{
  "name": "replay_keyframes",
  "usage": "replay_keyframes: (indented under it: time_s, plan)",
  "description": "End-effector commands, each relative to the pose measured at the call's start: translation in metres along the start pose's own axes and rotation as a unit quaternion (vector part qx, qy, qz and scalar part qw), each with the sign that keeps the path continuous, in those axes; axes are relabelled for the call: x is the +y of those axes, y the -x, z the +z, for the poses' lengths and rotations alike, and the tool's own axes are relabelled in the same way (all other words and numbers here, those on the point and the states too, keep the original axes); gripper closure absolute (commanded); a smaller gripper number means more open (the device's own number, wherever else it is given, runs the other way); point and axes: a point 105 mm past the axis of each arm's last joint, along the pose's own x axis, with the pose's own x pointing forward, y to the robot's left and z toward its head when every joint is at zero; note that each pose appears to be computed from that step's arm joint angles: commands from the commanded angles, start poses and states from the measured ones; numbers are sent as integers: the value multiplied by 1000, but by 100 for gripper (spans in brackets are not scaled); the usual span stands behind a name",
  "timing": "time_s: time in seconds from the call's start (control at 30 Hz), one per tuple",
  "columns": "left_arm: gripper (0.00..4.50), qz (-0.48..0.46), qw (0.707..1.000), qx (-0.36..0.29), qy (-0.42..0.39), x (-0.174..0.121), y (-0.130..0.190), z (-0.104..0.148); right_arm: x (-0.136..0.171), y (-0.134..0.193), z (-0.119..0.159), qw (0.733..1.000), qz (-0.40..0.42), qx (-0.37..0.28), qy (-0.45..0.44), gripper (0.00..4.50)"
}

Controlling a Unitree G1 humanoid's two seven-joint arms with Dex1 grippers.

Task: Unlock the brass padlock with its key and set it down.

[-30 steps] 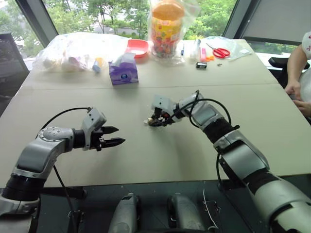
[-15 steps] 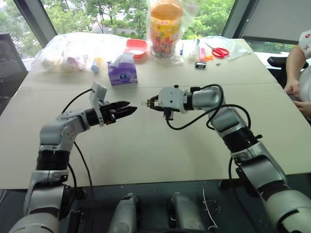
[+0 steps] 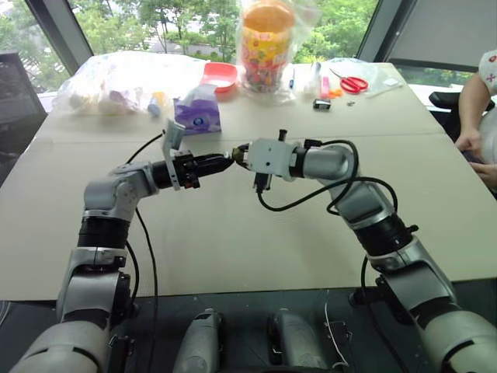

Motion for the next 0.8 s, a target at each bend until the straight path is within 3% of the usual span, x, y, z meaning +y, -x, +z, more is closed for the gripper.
replay_keyframes:
  time_s: [0.03,0.3,0.43,0.7,0.8]
  plan:
    - [315,5,1000,-13,-25,-1,2,14,-8,5,12,1000,-19,-17,18,382]
    - [315,18,999,-23,-19,4,3,15,-5,3,14,1000,-12,-20,20,382]
    - [443,15,999,-24,-15,3,2,13,-5,3,15,999,-12,-21,21,382]
    - [448,28,999,-19,-29,6,-4,15,0,3,18,999,-5,-25,19,382]
    - [448,54,995,-7,-79,11,-8,16,3,2,18,1000,0,-25,17,382]
